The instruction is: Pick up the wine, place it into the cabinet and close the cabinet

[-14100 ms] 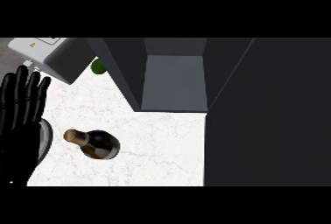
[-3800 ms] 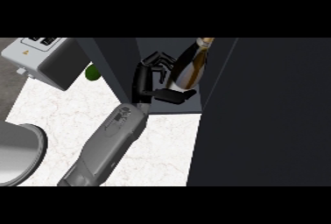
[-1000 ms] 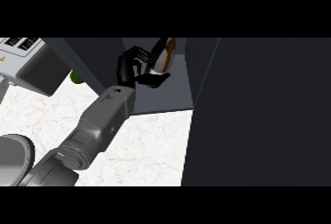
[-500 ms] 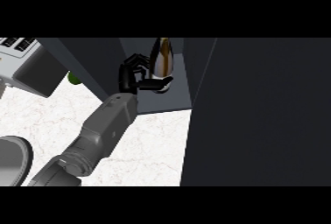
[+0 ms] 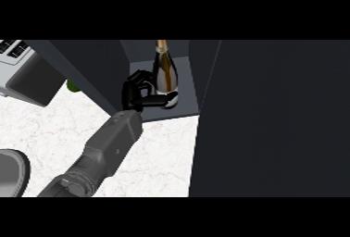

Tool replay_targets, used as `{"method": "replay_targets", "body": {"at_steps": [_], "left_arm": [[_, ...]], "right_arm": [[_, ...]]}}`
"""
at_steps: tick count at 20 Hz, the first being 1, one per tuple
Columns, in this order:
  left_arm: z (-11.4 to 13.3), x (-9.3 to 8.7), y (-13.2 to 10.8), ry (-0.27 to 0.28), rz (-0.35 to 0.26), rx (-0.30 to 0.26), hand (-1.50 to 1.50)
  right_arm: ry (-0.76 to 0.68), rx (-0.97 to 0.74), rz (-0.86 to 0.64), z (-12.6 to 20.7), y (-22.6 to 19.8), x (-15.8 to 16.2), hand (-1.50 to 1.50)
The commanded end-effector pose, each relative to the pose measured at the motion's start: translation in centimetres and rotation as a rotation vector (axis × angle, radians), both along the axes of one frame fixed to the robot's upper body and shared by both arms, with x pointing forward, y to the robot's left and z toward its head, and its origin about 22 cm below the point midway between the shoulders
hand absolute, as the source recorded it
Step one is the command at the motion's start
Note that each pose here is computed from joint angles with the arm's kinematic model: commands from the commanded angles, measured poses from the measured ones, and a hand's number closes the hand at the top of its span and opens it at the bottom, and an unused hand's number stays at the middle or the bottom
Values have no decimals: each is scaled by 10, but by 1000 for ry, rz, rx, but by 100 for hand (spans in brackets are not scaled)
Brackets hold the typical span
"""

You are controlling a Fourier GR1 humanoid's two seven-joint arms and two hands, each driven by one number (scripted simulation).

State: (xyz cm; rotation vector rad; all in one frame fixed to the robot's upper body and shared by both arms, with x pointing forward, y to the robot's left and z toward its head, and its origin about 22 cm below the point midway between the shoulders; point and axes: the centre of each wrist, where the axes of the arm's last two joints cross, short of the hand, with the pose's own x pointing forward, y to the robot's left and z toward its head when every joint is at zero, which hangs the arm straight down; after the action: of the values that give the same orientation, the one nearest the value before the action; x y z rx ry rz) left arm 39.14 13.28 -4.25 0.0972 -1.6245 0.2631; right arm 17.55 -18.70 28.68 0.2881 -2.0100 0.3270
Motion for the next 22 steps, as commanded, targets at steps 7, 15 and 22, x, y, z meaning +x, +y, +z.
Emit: {"method": "replay_targets", "body": {"at_steps": [7, 15, 22], "left_arm": [[-29, -22, 12, 58, 15, -26, 150], [-42, -33, 17, 60, 37, 1, 150], [-9, -8, 0, 34, 51, 8, 150]], "right_arm": [[-2, 9, 63, -3, -3, 0, -150], [0, 17, 52, -2, 0, 6, -150], [15, 28, 72, -2, 1, 4, -150]]}}
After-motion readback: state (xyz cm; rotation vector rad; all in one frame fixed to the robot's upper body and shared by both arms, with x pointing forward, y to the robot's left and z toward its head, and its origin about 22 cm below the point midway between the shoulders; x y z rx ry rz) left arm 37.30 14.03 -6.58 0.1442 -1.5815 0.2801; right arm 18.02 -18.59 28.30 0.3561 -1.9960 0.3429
